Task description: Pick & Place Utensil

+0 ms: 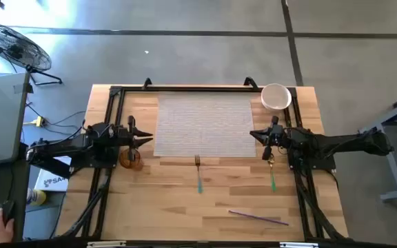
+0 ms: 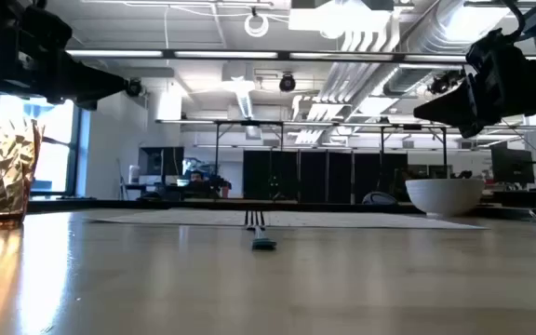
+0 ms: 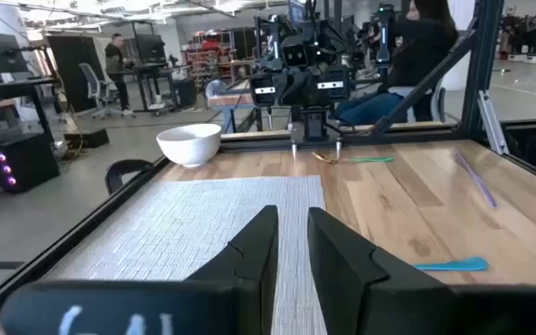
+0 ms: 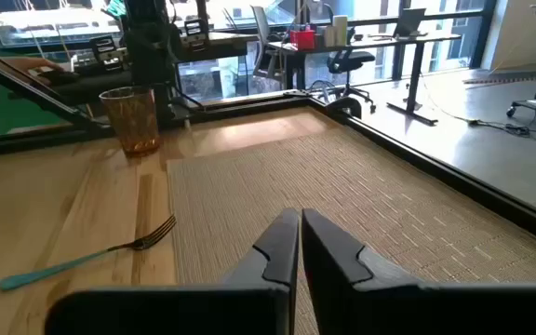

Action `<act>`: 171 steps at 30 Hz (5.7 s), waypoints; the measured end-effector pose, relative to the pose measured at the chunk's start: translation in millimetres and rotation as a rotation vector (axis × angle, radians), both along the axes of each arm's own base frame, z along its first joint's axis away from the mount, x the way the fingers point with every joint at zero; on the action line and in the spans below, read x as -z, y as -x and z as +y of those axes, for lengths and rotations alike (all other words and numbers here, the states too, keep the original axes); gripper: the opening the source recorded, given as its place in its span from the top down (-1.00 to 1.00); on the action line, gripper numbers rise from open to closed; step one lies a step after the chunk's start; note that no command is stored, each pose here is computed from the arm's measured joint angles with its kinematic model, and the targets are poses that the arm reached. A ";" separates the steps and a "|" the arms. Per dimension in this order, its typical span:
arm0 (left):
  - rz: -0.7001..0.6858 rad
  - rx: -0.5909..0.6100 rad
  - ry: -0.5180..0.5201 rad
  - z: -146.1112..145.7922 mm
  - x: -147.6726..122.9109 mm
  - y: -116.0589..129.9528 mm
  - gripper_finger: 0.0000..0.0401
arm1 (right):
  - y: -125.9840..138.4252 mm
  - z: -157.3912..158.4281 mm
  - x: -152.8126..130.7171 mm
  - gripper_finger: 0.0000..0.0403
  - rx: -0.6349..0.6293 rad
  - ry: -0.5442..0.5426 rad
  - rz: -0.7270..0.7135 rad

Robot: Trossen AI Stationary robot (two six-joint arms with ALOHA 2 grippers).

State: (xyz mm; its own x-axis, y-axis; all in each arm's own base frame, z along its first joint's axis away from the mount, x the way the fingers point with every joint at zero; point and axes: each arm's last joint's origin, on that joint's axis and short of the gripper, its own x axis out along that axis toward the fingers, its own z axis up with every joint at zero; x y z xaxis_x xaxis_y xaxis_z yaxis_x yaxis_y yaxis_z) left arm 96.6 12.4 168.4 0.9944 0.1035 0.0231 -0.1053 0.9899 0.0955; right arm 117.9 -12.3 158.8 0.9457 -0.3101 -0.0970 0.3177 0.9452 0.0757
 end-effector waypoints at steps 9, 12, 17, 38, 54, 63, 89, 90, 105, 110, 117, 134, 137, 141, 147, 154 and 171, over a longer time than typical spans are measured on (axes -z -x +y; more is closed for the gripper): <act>0.000 0.000 0.000 0.0 0.0 0.0 0.70 | 0.0 0.0 0.1 0.94 0.000 0.000 0.000; 0.000 0.000 0.000 0.0 0.0 0.0 0.70 | 0.0 0.0 -0.1 0.94 0.000 0.000 0.000; 0.002 0.000 0.000 0.0 0.2 0.0 0.70 | 0.0 0.0 0.0 0.94 0.000 0.000 0.000; 0.007 0.000 0.000 0.0 0.5 0.0 0.70 | 0.0 0.0 0.1 0.94 0.000 0.000 0.001; 0.005 0.002 0.013 -0.1 0.5 0.0 0.70 | 0.0 0.0 -0.1 0.94 0.000 0.000 0.000; -0.080 0.047 0.404 -0.8 -4.4 0.1 0.70 | 0.0 0.0 0.1 0.94 0.000 0.000 0.000; -0.291 0.306 0.542 -6.5 -48.5 3.9 0.70 | 0.0 0.0 0.1 0.94 0.000 0.000 0.000; -0.289 0.308 0.542 -6.5 -48.4 3.3 0.70 | 0.0 0.0 0.1 0.94 0.000 0.000 0.000; -0.249 0.340 0.569 -11.5 -52.5 -10.4 0.70 | 0.0 0.0 0.0 0.94 0.000 0.000 0.000; -0.197 0.362 0.529 -22.6 -64.1 -16.0 0.70 | 0.0 0.0 0.1 0.94 0.000 0.000 0.000; -0.047 0.203 0.531 -39.2 -62.9 -28.5 0.70 | 0.0 0.0 0.1 0.94 0.000 0.000 0.000; 0.291 0.127 0.326 -125.7 -112.9 -49.0 0.70 | 0.0 0.0 0.0 0.94 0.000 0.000 0.000; 0.386 0.135 0.285 -138.3 -123.4 -45.9 0.70 | 0.0 0.0 0.1 0.94 0.000 0.000 0.000; 0.489 0.134 0.239 -147.6 -137.1 -38.9 0.70 | 0.0 0.0 0.1 0.94 0.000 0.000 0.000; 0.612 0.156 0.180 -145.3 -137.2 -29.8 0.70 | 0.0 0.0 0.1 0.94 0.000 0.000 0.000; 0.639 0.159 0.168 -145.0 -134.9 -29.1 0.70 | 0.0 0.0 0.1 0.94 0.000 0.000 0.000; 0.840 0.006 0.349 -113.7 -127.8 -1.8 0.66 | 0.0 0.0 0.1 0.94 0.000 0.000 0.000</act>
State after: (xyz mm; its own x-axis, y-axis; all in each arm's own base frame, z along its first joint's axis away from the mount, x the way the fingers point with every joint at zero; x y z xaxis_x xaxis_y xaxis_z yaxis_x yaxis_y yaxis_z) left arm 98.5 -101.3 296.3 0.6700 -0.0368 -0.7414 -0.1313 0.9771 -0.1672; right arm 117.9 -12.3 158.8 0.9457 -0.3101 -0.0973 0.3176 0.9452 0.0756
